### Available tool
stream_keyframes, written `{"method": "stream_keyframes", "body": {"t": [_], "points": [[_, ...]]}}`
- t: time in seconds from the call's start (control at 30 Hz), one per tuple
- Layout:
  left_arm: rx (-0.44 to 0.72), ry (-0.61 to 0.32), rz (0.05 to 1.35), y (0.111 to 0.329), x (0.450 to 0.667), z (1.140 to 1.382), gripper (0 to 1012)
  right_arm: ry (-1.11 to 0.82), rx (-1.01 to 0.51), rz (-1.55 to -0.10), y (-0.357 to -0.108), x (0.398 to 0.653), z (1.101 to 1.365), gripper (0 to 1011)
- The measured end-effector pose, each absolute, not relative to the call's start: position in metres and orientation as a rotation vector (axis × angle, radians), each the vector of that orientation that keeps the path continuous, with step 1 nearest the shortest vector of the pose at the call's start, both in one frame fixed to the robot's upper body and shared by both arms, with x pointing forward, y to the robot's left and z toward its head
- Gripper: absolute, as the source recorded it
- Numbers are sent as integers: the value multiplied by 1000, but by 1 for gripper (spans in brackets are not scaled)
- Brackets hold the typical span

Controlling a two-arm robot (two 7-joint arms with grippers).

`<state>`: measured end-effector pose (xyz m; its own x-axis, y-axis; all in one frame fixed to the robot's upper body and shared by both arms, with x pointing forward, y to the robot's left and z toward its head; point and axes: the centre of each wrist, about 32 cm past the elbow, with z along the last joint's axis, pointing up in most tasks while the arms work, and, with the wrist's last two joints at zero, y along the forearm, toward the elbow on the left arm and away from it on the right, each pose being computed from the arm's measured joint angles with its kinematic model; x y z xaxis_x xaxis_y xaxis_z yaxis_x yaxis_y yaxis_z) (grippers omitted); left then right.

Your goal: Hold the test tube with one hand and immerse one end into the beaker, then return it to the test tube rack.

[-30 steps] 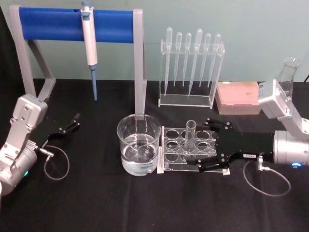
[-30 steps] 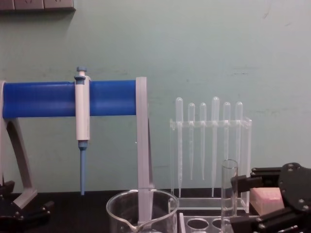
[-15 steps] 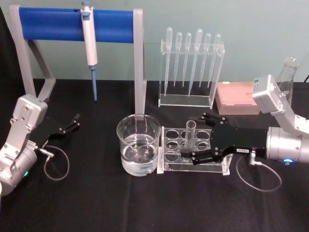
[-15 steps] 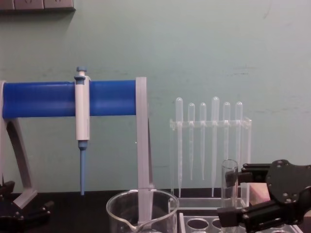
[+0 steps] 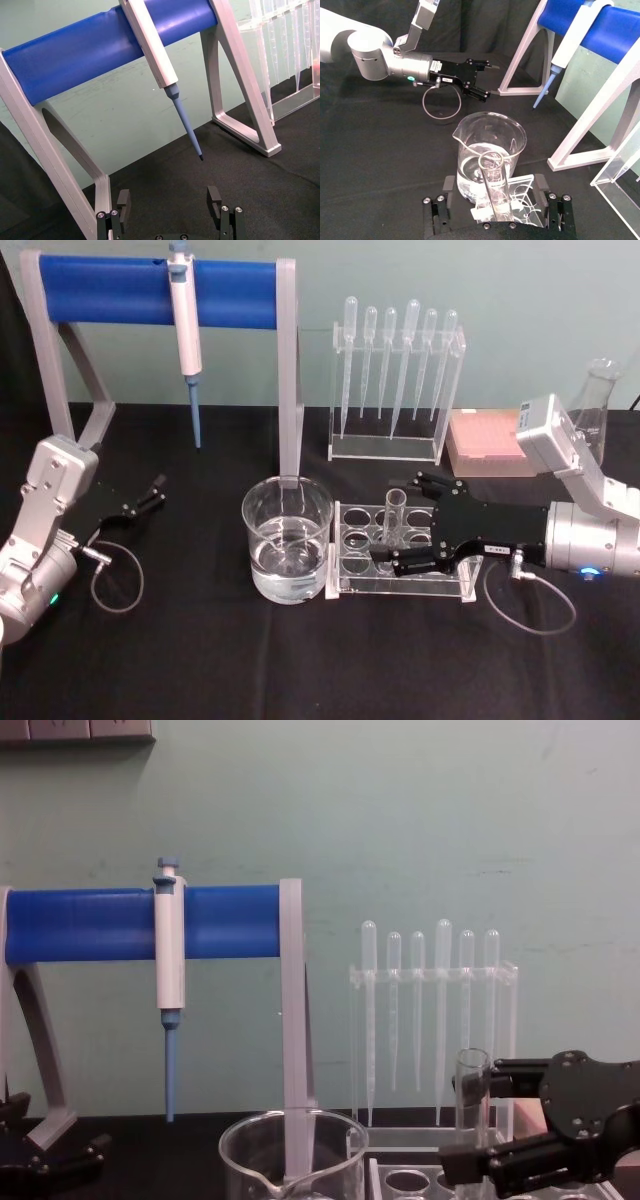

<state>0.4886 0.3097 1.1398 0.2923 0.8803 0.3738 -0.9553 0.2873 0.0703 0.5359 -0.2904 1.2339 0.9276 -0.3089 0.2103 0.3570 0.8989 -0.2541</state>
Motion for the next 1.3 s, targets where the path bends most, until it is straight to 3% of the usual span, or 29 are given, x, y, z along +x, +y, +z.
{"method": "stream_keyframes", "body": {"t": [0.2, 0.83, 1.3], "points": [[304, -285, 1248, 310, 489, 1140, 1000, -168, -294, -346, -291, 536, 1234, 875], [304, -285, 1248, 310, 489, 1140, 1000, -169, -294, -345, -291, 535, 1235, 282], [304, -285, 1248, 310, 489, 1140, 1000, -170, -295, -345, -292, 536, 1236, 250]]}}
